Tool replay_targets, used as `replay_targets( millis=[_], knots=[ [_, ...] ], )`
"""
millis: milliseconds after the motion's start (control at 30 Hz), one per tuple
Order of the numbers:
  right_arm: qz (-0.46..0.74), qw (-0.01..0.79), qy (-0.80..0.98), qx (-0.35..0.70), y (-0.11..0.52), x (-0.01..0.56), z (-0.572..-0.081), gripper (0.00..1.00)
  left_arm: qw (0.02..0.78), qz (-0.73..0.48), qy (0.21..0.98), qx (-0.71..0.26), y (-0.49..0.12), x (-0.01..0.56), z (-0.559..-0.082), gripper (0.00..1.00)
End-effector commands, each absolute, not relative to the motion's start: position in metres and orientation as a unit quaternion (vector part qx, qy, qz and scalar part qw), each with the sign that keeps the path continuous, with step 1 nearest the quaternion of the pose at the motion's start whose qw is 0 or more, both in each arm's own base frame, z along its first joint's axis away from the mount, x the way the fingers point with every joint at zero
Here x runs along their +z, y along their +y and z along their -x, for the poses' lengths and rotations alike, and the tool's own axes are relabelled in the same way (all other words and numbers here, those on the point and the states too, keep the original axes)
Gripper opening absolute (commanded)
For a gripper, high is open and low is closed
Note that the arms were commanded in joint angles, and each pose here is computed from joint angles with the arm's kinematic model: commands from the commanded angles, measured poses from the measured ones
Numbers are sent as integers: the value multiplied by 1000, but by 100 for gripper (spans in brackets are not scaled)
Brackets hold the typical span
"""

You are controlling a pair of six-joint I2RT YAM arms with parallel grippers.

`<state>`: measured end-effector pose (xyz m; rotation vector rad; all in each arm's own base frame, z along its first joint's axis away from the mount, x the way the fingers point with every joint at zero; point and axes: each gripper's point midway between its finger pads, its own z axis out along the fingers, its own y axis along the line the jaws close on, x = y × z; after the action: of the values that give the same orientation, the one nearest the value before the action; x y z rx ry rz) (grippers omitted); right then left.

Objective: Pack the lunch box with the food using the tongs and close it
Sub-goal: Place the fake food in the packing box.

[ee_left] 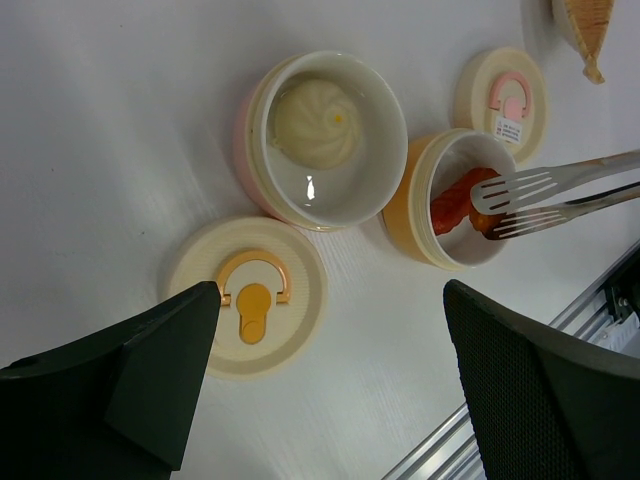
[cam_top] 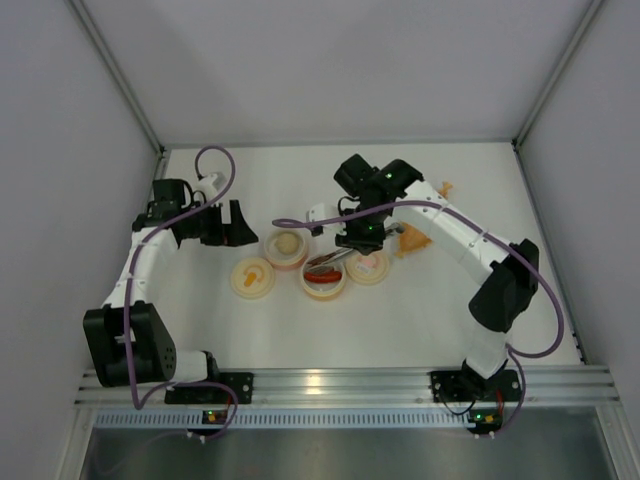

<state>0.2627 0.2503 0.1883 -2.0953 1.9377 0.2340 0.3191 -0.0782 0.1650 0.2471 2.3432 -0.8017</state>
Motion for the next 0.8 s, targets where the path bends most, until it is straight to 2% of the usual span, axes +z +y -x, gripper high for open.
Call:
replay_targets(
  millis=[0, 167, 233, 367, 467, 567, 767],
  knots=[
    [735, 79, 669, 74, 231, 186, -240, 3, 346, -112, 881, -303, -78, 174, -320, 98],
    [739, 78, 667, 58, 228, 177, -247, 7, 339, -111, 883, -305, -78, 166, -319, 98],
    [741, 78, 665, 55, 229, 176, -248, 12, 338, -110, 883, -306, -78, 166, -319, 98],
    [745, 78, 660, 51, 229, 176, -252, 30, 340, -110, 883, -305, -77, 167, -320, 98],
    [746, 82, 659, 53, 231, 181, -252, 38, 340, -111, 882, -306, -78, 168, -320, 98],
    [743, 94, 660, 55, 233, 189, -253, 43, 340, -109, 882, -306, -78, 167, -320, 98],
    [739, 122, 660, 56, 238, 205, -255, 47, 343, -109, 881, -307, -78, 170, -321, 98]
  ],
)
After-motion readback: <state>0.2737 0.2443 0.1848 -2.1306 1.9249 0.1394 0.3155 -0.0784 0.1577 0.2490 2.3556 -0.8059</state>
